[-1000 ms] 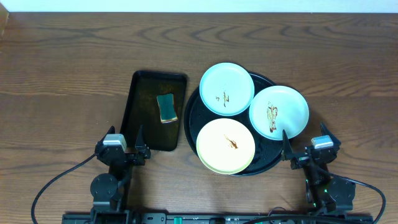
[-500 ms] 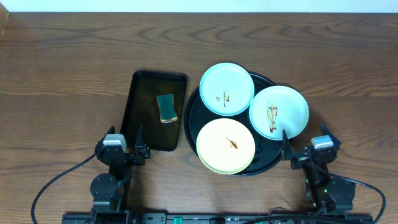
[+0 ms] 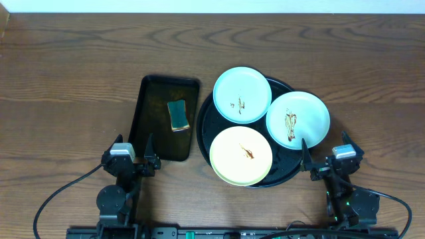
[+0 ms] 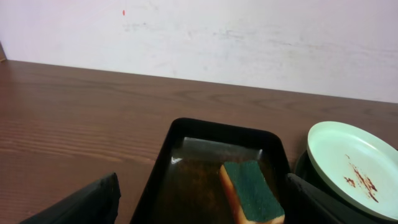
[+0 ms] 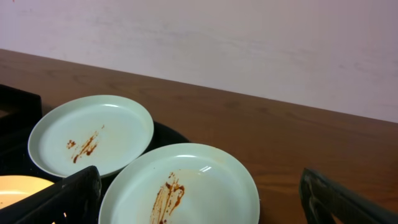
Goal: Clean dirty plates on tray and stack at the side
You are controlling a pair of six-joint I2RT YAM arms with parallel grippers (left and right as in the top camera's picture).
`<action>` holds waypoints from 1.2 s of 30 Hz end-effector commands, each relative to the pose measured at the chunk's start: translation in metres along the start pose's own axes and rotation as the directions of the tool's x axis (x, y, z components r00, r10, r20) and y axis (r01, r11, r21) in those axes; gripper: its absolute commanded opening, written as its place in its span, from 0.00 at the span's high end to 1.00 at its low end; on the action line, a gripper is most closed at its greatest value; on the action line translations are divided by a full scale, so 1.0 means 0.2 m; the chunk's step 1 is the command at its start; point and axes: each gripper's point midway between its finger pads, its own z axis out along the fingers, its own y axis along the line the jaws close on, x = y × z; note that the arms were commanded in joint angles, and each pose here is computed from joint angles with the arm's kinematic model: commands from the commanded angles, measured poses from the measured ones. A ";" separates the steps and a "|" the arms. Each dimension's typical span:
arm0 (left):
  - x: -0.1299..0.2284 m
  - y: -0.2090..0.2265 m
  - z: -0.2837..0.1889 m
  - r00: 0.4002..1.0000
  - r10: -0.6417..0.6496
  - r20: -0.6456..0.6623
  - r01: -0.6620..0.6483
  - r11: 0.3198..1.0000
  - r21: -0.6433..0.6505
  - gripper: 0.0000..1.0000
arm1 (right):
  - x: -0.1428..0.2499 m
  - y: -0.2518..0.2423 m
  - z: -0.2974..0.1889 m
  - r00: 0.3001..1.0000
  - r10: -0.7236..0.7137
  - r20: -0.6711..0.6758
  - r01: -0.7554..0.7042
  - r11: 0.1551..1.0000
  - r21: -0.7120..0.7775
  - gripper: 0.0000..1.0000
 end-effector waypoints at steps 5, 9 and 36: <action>0.07 0.00 0.00 0.999 0.001 -0.047 0.000 1.000 0.006 0.18 | 0.00 0.01 0.00 1.000 -0.007 -0.002 0.007 1.000 -0.008 0.01; 0.07 0.00 0.00 0.999 0.001 -0.047 0.000 1.000 0.007 0.18 | 0.00 0.01 0.00 1.000 -0.007 -0.002 0.007 1.000 -0.008 0.01; 0.08 0.00 0.00 0.998 0.000 -0.055 0.000 1.000 0.006 0.18 | 0.02 0.01 0.00 1.000 0.000 -0.015 0.000 1.000 -0.010 0.01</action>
